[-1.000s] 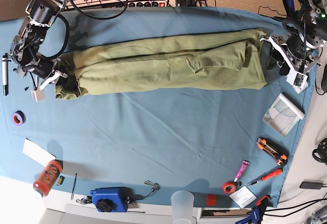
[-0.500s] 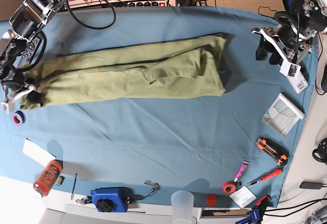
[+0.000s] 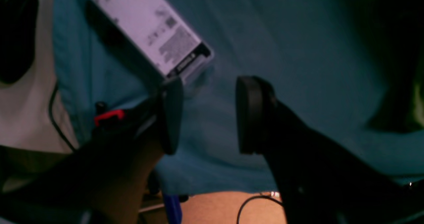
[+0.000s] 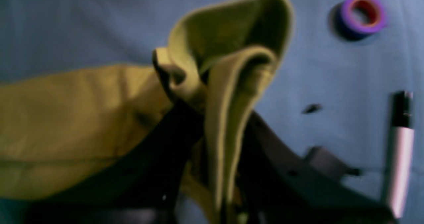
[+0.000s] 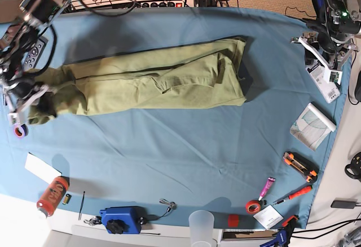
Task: Layout the t-shirt on the table in an organized manner, then fold the t-shirt properly
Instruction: 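Fold the shirt end over toward the left gripper with the right gripper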
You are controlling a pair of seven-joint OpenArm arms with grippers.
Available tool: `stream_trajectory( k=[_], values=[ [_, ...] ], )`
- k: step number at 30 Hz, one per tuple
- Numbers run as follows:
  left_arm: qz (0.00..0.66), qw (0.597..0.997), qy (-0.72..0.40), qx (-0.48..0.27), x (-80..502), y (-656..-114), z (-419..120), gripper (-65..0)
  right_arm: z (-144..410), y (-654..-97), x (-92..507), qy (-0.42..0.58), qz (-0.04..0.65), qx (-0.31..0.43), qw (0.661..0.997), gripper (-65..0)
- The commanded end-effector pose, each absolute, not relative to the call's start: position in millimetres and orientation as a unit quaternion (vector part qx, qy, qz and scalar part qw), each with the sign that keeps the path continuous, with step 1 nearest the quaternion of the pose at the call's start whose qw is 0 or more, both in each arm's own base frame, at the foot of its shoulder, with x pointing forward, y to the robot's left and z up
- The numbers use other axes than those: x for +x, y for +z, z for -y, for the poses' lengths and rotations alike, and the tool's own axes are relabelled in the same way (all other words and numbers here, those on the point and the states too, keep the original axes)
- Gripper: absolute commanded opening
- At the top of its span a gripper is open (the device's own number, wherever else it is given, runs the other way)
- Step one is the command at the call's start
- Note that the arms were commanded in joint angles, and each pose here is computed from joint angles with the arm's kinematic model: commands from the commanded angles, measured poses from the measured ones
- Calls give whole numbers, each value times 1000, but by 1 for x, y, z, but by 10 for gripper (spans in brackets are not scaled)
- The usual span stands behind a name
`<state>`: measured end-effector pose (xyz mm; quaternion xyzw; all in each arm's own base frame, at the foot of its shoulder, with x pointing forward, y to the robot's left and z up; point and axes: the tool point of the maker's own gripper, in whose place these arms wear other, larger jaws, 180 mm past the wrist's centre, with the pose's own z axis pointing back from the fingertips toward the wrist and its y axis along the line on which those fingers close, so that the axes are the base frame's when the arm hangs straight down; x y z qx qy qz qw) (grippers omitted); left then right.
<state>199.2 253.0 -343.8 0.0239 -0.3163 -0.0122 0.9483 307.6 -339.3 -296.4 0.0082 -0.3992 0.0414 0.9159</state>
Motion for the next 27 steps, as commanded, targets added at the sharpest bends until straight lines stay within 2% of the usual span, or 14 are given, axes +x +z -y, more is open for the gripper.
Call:
stream_trajectory(
  k=[1,6,12,20,27],
  values=[
    [330,943,-16,30,204,-337,-257,-378,335,-278,313,56,428,6,902,-650],
    [326,944,-15,36,203,-340,-260,-378,293,-269,303,96,450,35,887,-650],
    [331,937,15,108,203,-334,-288,-378,239,-254,299,162,464,75,868,-650],
    [333,936,13,113,205,-331,-293,-378,182,-285,301,255,412,87,871,-650],
    [333,935,22,116,205,-330,-295,-378,169,-301,300,281,382,66,878,-650]
  ],
)
